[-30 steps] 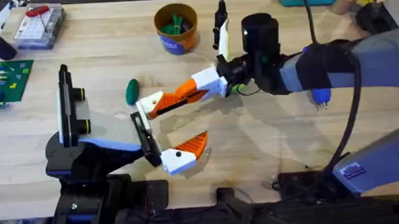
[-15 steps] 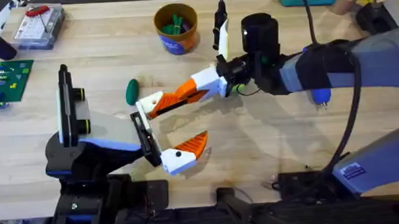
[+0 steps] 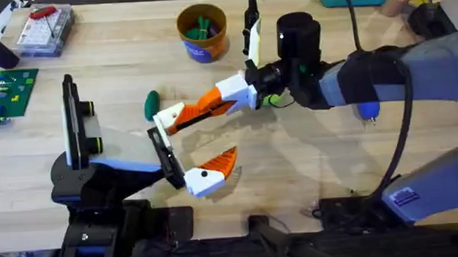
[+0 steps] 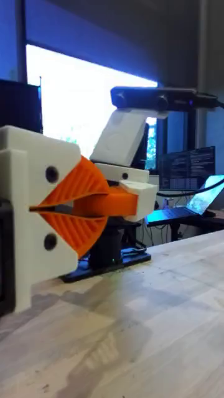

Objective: Pick up the gripper from the table and insert it into the empty holder that is missing its gripper. Then pick up a screw, insert it into the mounting hole, and use the screwdriver to tighten it. Finally, clean up the table by picking up the vegetable and placing it into the bucket.

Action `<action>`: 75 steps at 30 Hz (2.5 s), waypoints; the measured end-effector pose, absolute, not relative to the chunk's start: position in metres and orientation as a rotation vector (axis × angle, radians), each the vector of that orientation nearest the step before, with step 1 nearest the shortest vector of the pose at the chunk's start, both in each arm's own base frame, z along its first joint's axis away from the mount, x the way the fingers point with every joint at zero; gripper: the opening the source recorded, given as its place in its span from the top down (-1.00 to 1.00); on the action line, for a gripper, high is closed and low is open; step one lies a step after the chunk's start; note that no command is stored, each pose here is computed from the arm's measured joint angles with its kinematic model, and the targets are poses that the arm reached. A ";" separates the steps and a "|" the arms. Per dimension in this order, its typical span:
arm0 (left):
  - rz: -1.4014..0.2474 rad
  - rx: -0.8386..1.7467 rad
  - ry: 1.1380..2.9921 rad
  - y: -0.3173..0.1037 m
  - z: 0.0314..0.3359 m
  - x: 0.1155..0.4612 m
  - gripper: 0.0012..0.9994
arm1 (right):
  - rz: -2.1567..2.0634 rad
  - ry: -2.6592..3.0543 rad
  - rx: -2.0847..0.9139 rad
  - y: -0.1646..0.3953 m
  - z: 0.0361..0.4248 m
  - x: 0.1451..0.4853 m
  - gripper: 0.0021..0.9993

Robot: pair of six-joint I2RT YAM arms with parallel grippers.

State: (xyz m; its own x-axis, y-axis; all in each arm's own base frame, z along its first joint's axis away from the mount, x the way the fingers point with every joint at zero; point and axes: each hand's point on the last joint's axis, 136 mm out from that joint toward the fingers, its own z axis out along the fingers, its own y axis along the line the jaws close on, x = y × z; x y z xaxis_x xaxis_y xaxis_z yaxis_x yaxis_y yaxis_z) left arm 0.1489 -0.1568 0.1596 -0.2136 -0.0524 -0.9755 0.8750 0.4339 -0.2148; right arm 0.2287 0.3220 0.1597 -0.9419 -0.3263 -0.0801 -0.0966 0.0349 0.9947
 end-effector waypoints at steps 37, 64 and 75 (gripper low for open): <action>-0.920 0.842 1.477 -0.156 0.159 0.149 -0.98 | -2.031 -2.116 0.432 0.325 0.168 0.230 0.99; -0.912 0.862 1.464 -0.157 0.159 0.147 -0.98 | -2.096 -2.226 0.376 0.322 0.171 0.228 0.99; -0.908 0.857 1.466 -0.156 0.159 0.148 -0.98 | -2.118 -2.261 0.363 0.324 0.170 0.229 0.99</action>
